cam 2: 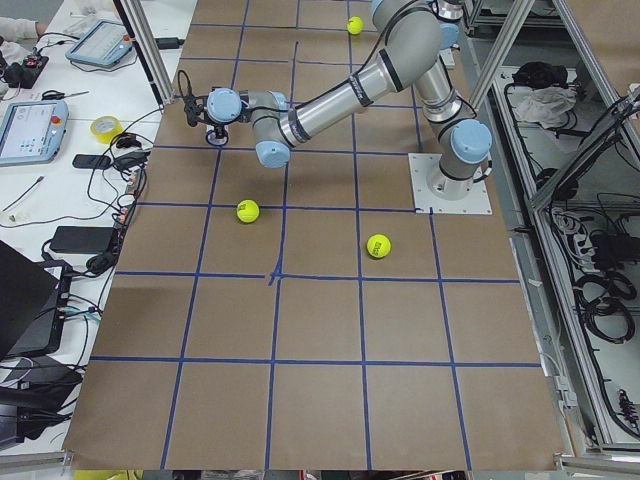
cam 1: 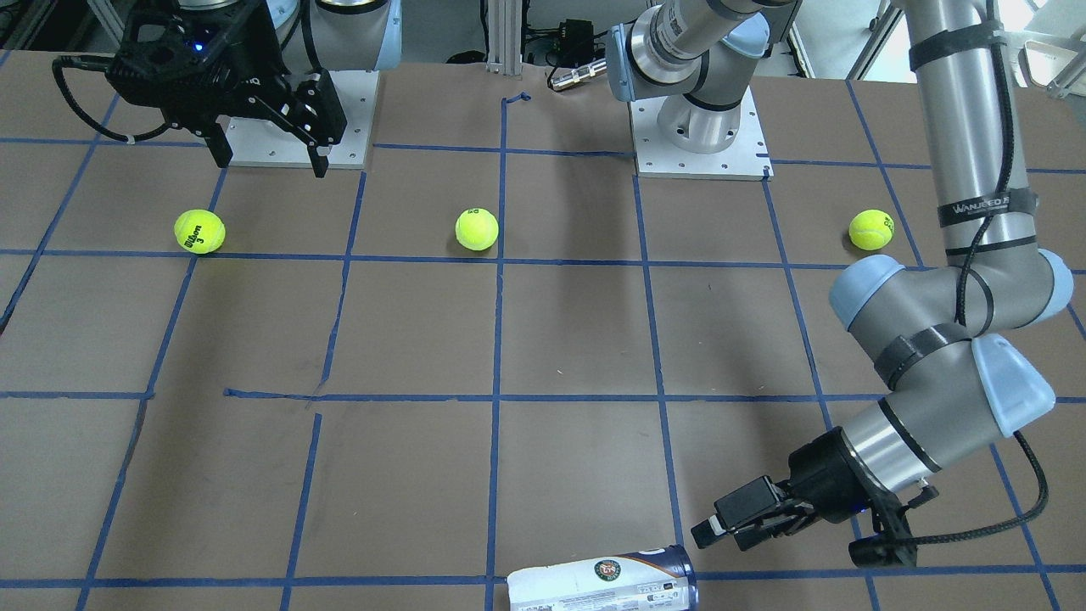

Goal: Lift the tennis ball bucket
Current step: 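Move the left gripper to the can's open end while the right arm withdraws, then grasp the rim of the lying can with the left gripper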

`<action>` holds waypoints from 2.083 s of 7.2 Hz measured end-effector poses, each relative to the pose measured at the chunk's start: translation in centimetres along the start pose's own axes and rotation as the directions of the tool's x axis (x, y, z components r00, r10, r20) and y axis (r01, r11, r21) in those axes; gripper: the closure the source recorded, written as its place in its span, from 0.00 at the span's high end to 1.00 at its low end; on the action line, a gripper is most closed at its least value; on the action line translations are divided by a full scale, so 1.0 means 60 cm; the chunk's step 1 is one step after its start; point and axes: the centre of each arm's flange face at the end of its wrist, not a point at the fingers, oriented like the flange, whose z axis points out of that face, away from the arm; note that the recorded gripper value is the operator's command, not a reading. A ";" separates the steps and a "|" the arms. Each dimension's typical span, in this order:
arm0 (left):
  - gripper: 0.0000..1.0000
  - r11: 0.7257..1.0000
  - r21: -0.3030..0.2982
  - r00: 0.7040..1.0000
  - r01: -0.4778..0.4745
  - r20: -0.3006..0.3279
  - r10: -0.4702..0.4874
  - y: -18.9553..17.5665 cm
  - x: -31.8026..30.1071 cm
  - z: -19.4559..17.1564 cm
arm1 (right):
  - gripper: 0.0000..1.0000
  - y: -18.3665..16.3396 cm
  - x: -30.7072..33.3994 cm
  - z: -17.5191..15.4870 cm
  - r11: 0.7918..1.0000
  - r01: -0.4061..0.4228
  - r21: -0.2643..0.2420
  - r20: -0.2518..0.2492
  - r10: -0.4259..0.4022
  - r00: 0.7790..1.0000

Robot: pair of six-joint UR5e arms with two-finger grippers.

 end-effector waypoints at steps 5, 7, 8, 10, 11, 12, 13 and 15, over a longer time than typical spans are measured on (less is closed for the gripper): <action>0.98 0.981 -0.020 0.982 0.190 -0.003 -0.191 -0.001 -0.055 0.094 | 1.00 -0.092 0.012 -0.033 0.980 -0.149 0.135 0.042 0.145 0.989; 0.98 0.977 -0.023 0.978 0.210 -0.003 -0.210 -0.009 -0.044 0.127 | 1.00 -0.126 0.006 -0.037 0.979 -0.150 0.139 0.040 0.146 0.989; 0.97 0.976 -0.030 0.976 0.216 -0.001 -0.216 -0.008 -0.040 0.141 | 1.00 -0.129 0.006 -0.036 0.979 -0.148 0.138 0.039 0.144 0.989; 0.18 0.976 -0.035 0.976 0.217 -0.002 -0.217 -0.007 -0.041 0.151 | 1.00 -0.129 0.005 -0.037 0.980 -0.146 0.136 0.040 0.142 0.989; 0.00 0.975 -0.035 0.975 0.220 -0.004 -0.221 -0.007 -0.040 0.151 | 1.00 -0.129 0.004 -0.036 0.980 -0.146 0.135 0.040 0.142 0.989; 0.00 0.968 -0.033 0.968 0.251 -0.004 -0.251 -0.008 -0.036 0.149 | 1.00 -0.129 0.004 -0.036 0.980 -0.145 0.135 0.040 0.141 0.989; 0.00 0.952 -0.031 0.952 0.305 -0.003 -0.306 -0.008 -0.031 0.143 | 1.00 -0.129 0.004 -0.035 0.980 -0.145 0.135 0.039 0.141 0.989; 0.00 0.931 -0.022 0.932 0.363 -0.005 -0.363 -0.011 -0.008 0.120 | 1.00 -0.129 0.004 -0.035 0.980 -0.145 0.134 0.039 0.141 0.989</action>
